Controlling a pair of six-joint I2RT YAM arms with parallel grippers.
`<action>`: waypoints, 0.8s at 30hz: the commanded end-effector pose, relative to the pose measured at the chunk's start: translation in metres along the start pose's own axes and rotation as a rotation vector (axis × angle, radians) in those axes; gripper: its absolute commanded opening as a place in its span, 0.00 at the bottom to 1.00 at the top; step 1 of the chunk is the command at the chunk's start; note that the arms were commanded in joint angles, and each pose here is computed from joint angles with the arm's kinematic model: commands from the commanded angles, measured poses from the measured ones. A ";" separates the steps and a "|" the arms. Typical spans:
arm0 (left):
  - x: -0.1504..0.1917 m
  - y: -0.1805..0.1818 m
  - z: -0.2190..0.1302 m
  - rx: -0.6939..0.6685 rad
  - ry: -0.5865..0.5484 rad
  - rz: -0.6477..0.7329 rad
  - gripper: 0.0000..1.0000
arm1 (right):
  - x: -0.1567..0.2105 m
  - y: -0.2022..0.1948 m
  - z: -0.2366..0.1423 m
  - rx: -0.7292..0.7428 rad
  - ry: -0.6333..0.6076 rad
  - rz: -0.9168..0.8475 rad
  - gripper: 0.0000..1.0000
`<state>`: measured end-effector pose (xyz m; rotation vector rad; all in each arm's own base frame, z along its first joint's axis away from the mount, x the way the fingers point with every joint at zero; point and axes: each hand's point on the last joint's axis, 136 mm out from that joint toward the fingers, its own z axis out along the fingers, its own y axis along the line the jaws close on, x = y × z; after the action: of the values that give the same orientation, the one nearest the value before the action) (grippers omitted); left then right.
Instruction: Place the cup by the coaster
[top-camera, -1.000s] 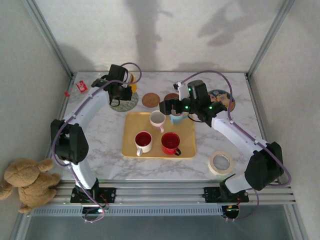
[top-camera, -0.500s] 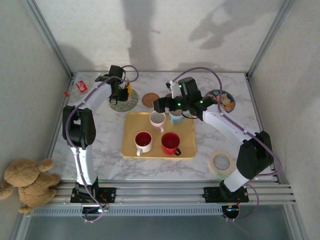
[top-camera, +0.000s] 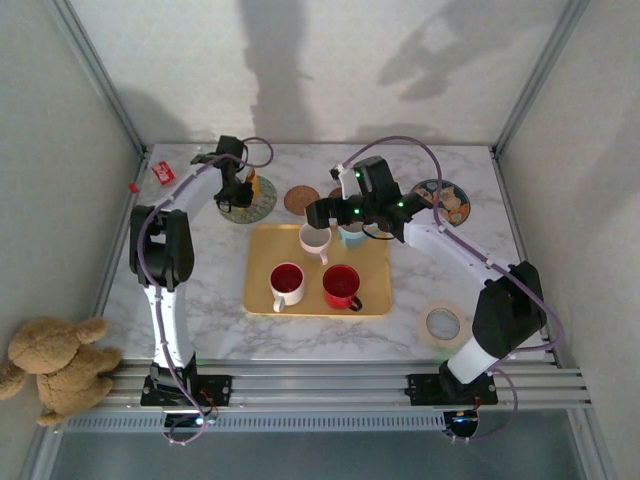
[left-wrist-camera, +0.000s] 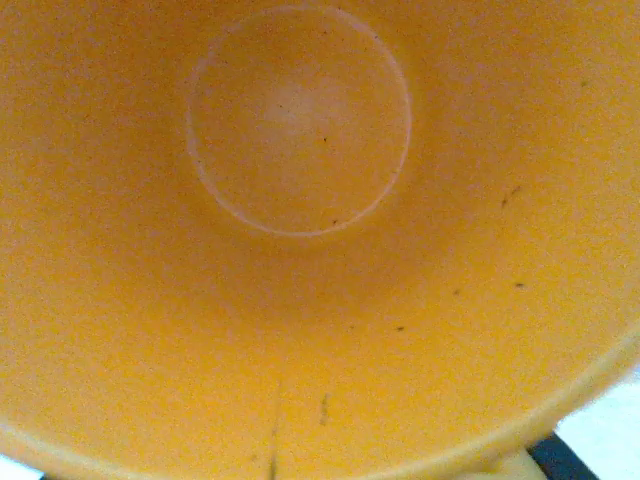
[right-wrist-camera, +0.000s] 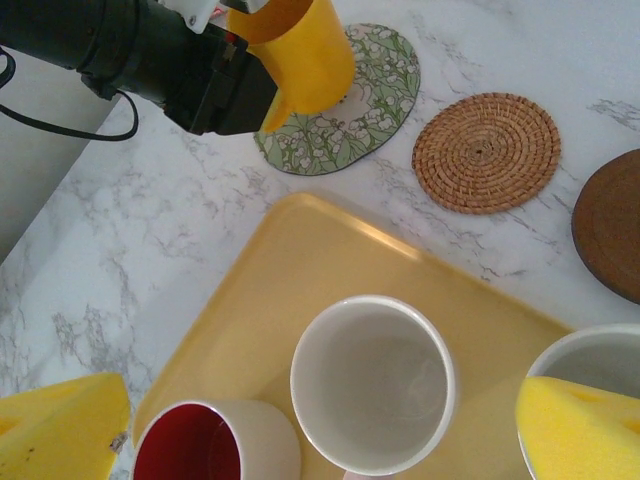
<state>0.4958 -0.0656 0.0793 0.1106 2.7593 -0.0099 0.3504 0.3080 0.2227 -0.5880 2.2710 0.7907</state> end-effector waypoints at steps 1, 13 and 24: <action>-0.020 0.011 -0.012 -0.042 -0.066 0.008 0.00 | 0.000 0.001 0.002 0.012 0.004 -0.009 0.99; -0.011 0.011 0.004 -0.029 -0.059 -0.033 0.00 | 0.003 -0.003 0.000 0.040 0.010 -0.024 0.99; -0.002 0.010 0.013 -0.010 -0.043 -0.050 0.06 | 0.004 -0.004 0.002 0.039 0.011 -0.023 0.99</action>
<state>0.4931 -0.0606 0.0627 0.0760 2.7643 -0.0059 0.3518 0.3038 0.2192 -0.5818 2.2836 0.7546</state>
